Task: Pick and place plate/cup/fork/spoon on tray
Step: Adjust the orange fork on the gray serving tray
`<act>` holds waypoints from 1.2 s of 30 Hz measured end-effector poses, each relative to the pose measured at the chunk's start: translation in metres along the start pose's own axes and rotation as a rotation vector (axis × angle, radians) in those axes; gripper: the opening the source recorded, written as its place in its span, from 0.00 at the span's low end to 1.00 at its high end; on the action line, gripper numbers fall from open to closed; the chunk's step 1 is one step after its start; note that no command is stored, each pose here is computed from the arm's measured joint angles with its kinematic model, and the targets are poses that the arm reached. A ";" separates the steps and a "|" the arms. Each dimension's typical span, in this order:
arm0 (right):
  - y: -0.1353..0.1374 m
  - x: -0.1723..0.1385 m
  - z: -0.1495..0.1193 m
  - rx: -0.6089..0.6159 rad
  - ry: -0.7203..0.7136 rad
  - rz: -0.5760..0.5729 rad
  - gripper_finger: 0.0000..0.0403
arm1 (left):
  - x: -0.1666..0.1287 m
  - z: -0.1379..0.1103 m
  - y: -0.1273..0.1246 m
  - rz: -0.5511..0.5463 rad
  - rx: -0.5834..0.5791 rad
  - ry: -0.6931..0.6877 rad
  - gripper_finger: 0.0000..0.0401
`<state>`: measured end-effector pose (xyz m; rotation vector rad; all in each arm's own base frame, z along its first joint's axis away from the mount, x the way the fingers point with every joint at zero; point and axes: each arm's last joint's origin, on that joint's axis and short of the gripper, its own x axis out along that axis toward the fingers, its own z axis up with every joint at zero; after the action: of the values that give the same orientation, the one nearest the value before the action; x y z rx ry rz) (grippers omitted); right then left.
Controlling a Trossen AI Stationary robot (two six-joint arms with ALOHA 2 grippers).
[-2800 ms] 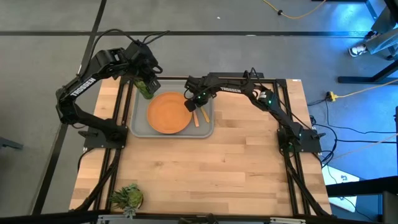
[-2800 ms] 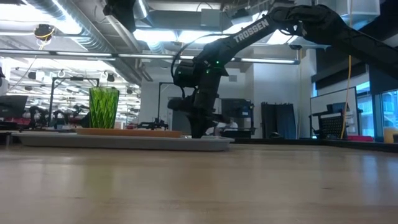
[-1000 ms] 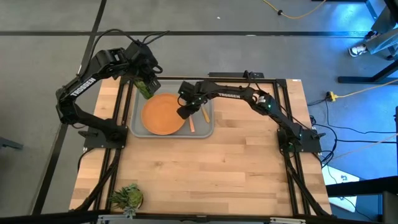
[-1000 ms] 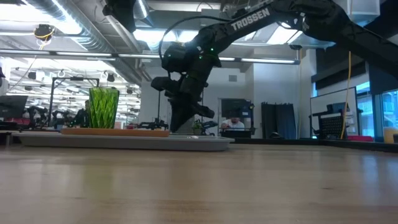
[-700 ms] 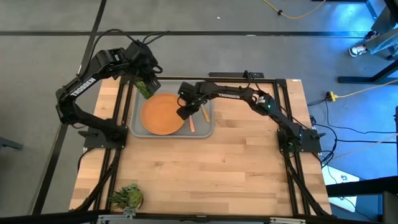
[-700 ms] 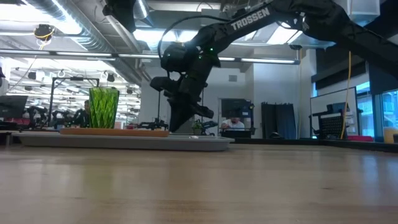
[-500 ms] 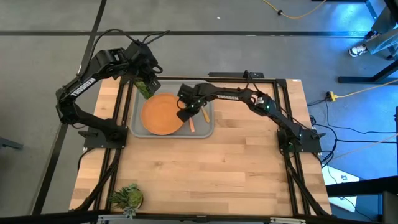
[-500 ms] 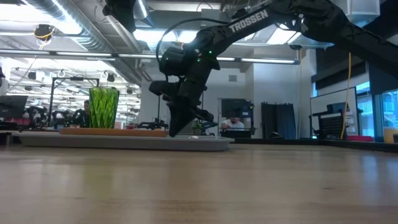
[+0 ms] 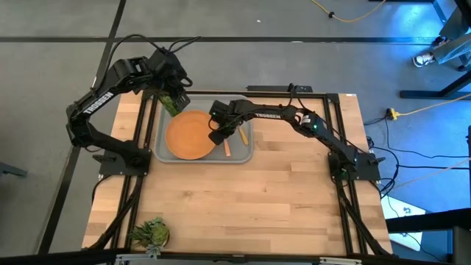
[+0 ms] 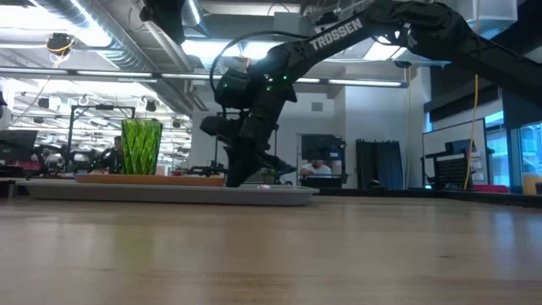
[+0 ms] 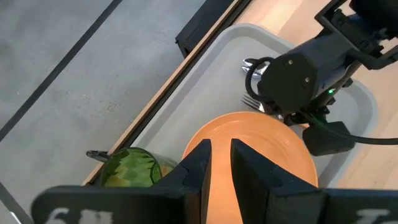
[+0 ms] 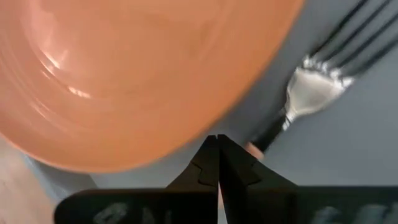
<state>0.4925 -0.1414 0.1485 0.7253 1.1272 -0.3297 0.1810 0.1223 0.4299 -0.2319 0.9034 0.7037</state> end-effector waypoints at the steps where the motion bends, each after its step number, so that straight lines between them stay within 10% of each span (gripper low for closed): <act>1: 0.000 0.000 -0.001 -0.005 0.008 -0.005 0.00 | 0.000 0.000 0.000 0.001 0.000 0.000 0.13; 36: -0.010 -0.005 -0.003 0.036 -0.018 -0.203 0.00 | 0.000 0.001 0.000 0.000 -0.028 -0.008 0.13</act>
<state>0.4824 -0.1475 0.1482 0.6397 1.1833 -0.5279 0.1815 0.1227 0.4303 -0.2541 0.8867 0.7170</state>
